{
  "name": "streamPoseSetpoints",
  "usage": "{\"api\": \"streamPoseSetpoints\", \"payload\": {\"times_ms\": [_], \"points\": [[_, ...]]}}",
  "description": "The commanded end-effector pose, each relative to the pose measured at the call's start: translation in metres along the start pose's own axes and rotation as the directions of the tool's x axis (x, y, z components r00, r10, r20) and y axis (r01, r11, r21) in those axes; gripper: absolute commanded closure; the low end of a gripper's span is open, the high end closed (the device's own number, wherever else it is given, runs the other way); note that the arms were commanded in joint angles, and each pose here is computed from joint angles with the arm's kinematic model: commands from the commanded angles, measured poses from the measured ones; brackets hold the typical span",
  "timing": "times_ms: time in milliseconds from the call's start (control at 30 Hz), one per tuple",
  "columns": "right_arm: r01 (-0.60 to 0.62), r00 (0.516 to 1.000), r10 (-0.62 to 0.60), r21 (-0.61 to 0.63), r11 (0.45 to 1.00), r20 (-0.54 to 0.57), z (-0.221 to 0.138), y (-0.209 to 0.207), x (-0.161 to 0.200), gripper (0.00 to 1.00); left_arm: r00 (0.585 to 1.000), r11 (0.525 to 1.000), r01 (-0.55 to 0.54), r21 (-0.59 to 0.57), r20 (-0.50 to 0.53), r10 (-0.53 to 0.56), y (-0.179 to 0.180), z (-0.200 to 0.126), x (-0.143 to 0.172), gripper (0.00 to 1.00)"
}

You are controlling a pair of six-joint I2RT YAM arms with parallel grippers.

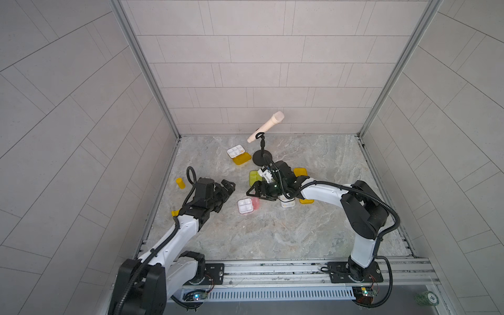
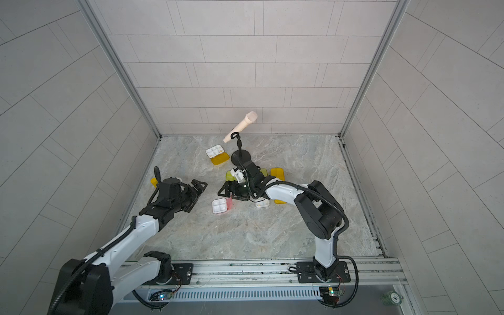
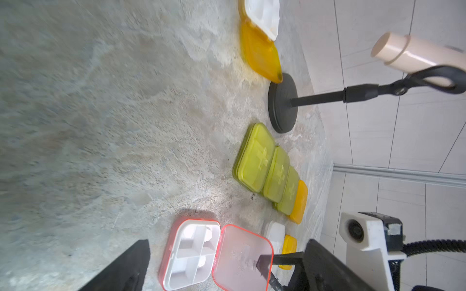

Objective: Close pillboxes
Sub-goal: Close the lid on the pillbox.

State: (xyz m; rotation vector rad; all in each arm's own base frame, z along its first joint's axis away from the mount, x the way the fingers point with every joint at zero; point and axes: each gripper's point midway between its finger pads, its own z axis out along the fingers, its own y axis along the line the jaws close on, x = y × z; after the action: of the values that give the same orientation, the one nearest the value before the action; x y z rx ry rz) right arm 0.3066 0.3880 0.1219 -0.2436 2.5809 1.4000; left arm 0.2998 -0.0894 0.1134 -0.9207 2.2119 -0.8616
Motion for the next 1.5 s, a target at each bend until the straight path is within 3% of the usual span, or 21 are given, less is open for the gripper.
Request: {"api": "streamPoseSetpoints", "payload": {"times_ms": [0, 533, 667, 867, 967, 1100, 1467], "points": [[0.014, 1.0, -0.014, 0.021, 1.0, -0.009, 0.009, 0.002, 0.0, 0.11, 1.0, 0.995, 0.022, -0.1, 0.009, -0.022, 0.028, -0.005, 0.0, 0.0], [0.024, 0.997, -0.019, 0.055, 0.998, -0.081, 0.044, 0.004, 0.021, 0.13, 0.998, 0.994, 0.051, -0.098, -0.041, -0.055, 0.039, 0.005, 0.006, 0.0], [0.08, 0.995, -0.069, 0.149, 0.986, -0.077, 0.039, -0.004, 0.02, 0.13, 0.998, 0.994, 0.054, -0.1, -0.04, -0.058, 0.042, 0.004, 0.006, 0.0], [0.2, 0.979, -0.159, 0.459, 0.866, -0.126, 0.028, -0.047, 0.025, 0.13, 0.997, 0.993, 0.06, -0.105, -0.041, -0.064, 0.046, 0.006, 0.006, 0.0], [0.246, 0.969, -0.199, 0.534, 0.809, -0.145, 0.025, -0.054, 0.024, 0.14, 0.997, 0.992, 0.063, -0.109, -0.042, -0.067, 0.048, 0.006, 0.006, 0.0], [0.287, 0.958, -0.234, 0.582, 0.761, -0.166, 0.027, -0.056, 0.021, 0.14, 0.996, 0.992, 0.066, -0.109, -0.045, -0.071, 0.049, 0.007, 0.006, 0.0], [0.325, 0.946, -0.238, 0.638, 0.698, -0.222, 0.048, -0.076, 0.022, 0.14, 0.996, 0.991, 0.071, -0.113, -0.052, -0.077, 0.052, 0.007, 0.006, 0.0]]}}
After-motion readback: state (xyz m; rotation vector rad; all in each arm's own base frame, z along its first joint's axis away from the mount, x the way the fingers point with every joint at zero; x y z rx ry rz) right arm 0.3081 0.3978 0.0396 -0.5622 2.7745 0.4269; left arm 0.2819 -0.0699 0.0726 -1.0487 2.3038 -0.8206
